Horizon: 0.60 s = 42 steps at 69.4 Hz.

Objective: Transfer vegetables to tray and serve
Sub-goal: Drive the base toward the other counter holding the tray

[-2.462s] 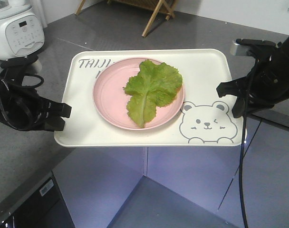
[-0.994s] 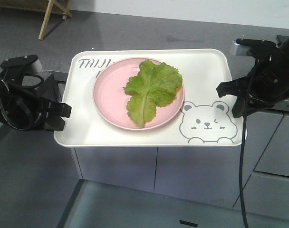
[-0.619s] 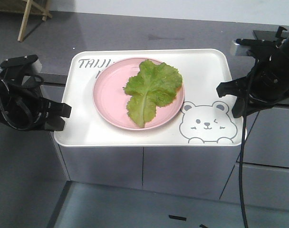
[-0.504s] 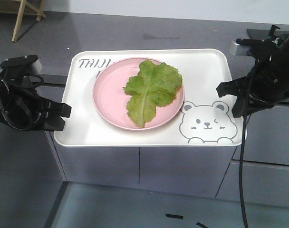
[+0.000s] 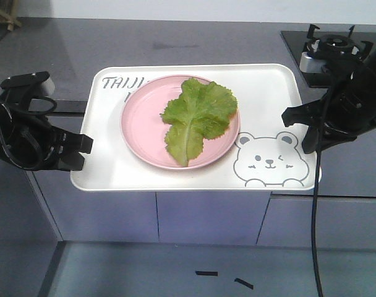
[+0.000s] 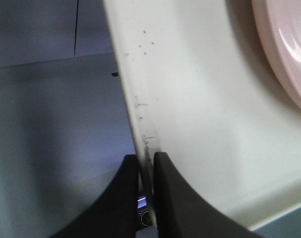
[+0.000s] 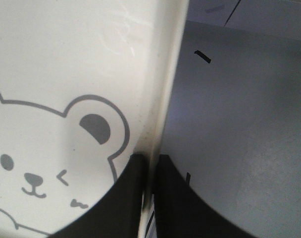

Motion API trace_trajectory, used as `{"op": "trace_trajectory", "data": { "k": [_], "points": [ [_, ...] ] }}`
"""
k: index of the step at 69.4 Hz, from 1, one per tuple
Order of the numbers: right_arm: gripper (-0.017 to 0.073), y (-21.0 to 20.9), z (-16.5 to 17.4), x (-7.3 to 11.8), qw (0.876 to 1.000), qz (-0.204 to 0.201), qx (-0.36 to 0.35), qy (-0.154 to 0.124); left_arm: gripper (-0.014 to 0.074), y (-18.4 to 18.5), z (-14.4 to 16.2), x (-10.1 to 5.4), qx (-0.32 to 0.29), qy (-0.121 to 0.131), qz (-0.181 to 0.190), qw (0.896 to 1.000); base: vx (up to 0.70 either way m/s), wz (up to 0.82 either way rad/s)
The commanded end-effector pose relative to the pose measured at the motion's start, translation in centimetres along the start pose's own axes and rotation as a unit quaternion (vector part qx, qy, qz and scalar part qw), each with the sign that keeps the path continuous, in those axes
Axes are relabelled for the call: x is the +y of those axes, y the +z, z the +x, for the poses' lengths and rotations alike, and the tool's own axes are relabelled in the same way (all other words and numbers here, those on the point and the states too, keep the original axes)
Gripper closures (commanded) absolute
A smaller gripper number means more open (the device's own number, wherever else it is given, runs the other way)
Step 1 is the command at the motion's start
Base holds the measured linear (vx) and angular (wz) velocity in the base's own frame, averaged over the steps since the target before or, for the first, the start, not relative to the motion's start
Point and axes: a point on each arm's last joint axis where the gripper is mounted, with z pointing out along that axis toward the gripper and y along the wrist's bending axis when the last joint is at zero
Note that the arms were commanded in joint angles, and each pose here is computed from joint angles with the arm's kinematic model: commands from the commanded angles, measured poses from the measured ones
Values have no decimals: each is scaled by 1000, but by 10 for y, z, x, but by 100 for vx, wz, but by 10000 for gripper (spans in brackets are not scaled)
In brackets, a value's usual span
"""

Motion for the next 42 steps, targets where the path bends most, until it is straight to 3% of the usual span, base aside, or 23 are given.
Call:
{"op": "trace_trajectory", "data": {
  "k": [1, 42],
  "points": [
    [565, -25, -2, 14, 997, -35, -60, -13, 599, -20, -8, -18, -56, -2, 48, 997, -5, -20],
    [565, -25, -2, 14, 997, -35, -60, -13, 599, -20, -8, -18, -56, -2, 48, 997, -1, -5]
  ]
}}
